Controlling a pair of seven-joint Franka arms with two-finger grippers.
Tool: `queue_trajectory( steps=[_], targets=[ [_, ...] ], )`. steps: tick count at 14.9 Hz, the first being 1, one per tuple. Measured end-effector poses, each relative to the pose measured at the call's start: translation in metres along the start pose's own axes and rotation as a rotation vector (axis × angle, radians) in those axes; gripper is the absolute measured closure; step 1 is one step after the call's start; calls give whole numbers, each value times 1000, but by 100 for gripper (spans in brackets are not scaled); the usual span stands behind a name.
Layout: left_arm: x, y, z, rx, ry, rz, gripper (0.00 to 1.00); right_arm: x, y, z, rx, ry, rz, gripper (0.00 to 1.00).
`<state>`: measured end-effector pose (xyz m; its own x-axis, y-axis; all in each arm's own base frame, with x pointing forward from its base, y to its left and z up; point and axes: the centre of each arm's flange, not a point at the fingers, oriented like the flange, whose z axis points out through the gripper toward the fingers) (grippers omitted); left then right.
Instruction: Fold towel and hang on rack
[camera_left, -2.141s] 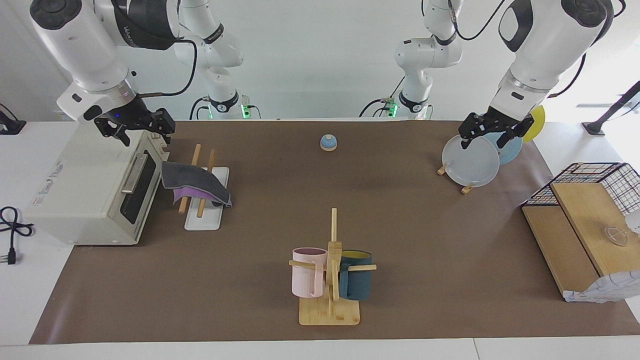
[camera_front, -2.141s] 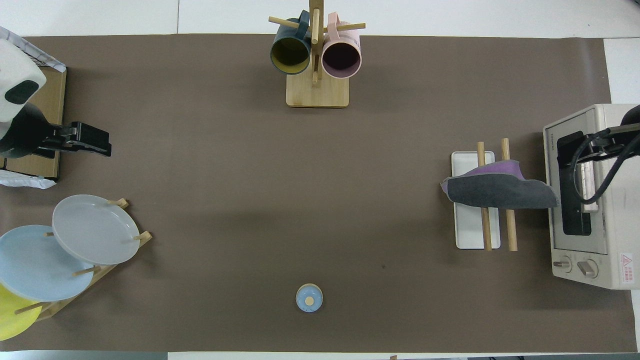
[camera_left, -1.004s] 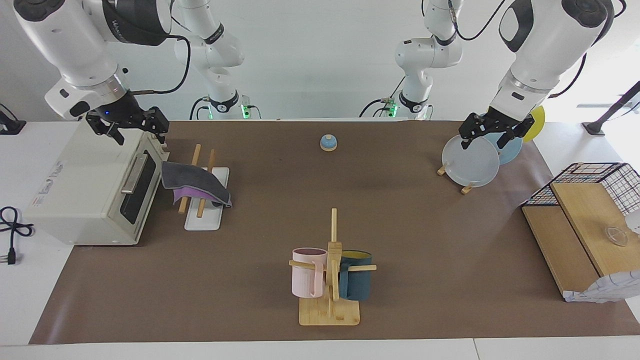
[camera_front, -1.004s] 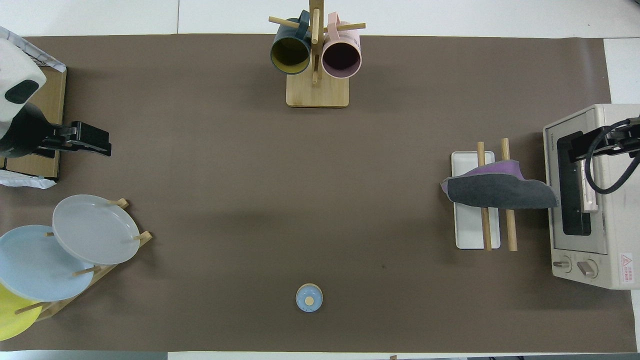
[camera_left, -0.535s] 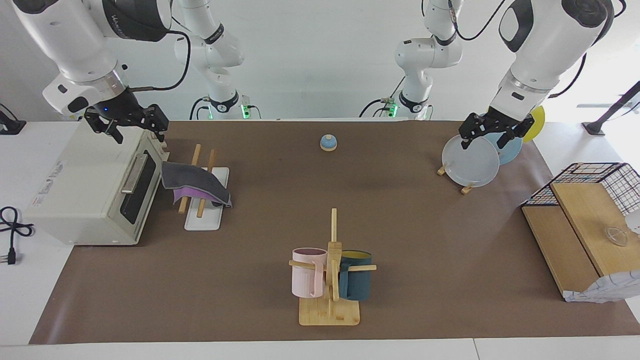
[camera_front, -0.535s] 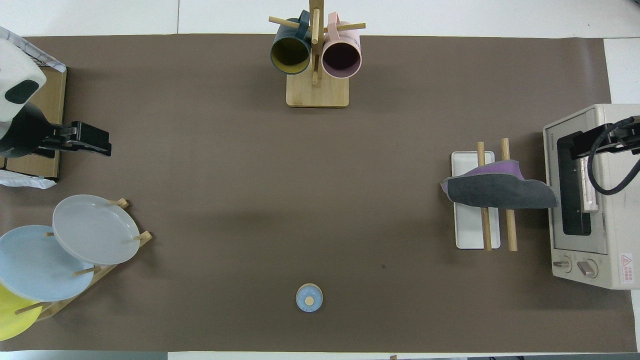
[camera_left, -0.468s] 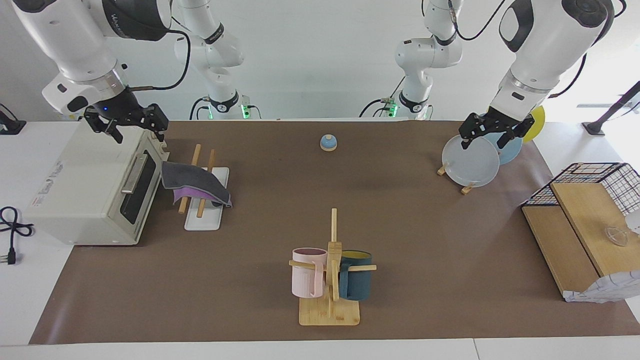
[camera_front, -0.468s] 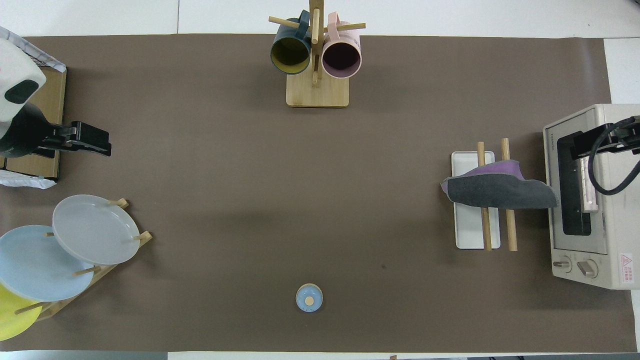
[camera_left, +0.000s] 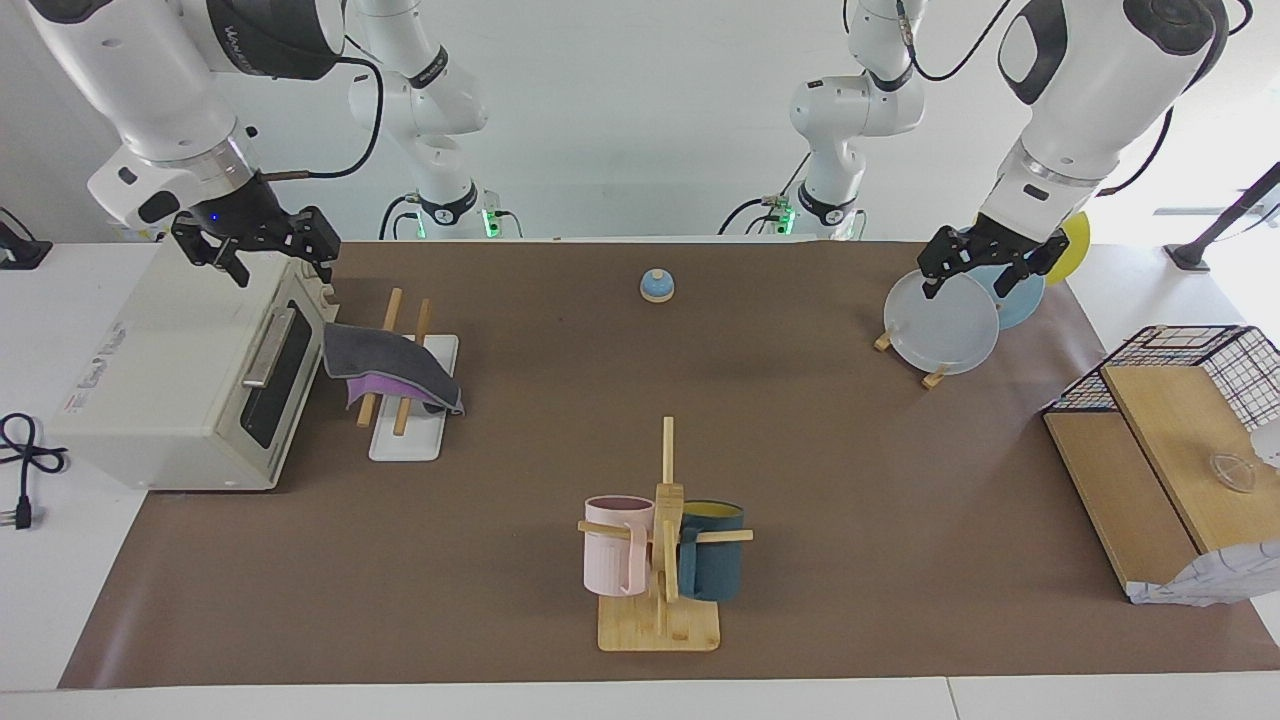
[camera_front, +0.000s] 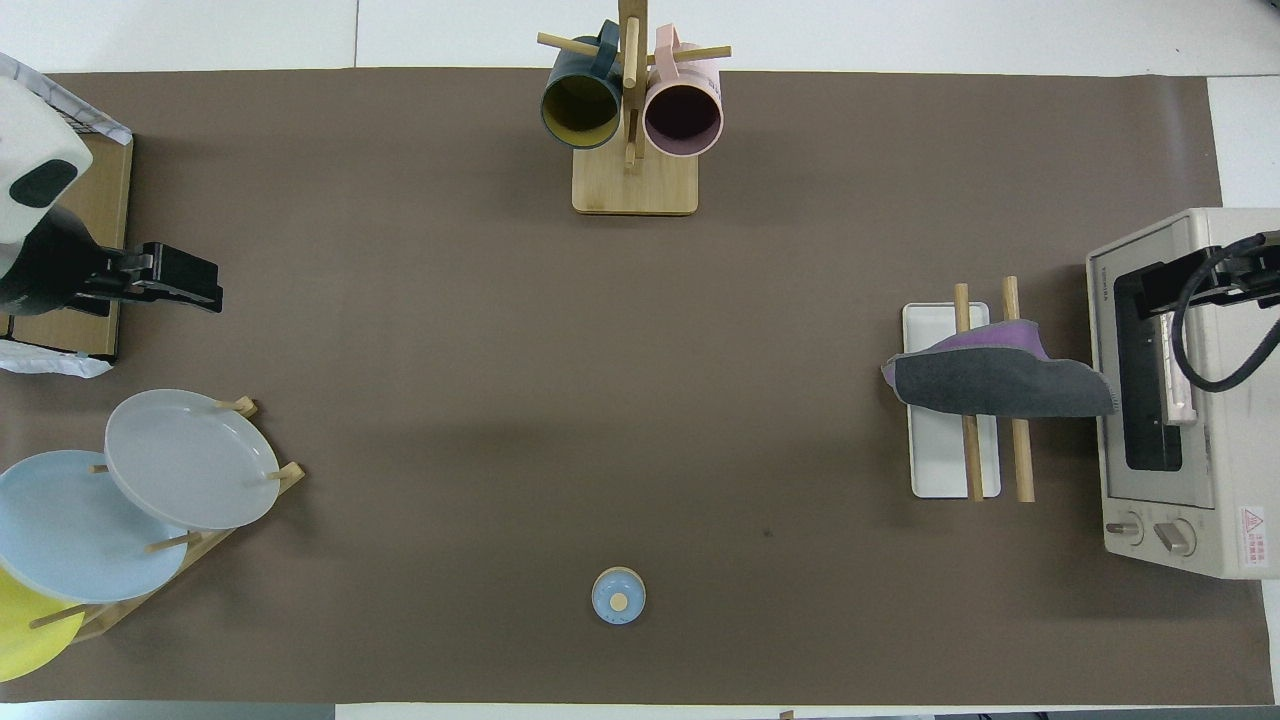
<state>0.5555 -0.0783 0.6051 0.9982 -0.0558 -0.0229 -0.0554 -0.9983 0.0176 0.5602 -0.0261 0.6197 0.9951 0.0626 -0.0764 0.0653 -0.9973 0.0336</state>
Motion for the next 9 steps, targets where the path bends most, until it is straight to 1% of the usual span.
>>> queue_trajectory(
  steps=[3,6,9],
  targets=[
    [0,0,0,0,0,0,0,0,-4,-1,2,0,-6,0],
    [0,0,0,0,0,0,0,-2,-8,0,39,-16,-5,0],
    [0,0,0,0,0,0,0,-3,-8,0,40,-19,3,0]
  ],
)
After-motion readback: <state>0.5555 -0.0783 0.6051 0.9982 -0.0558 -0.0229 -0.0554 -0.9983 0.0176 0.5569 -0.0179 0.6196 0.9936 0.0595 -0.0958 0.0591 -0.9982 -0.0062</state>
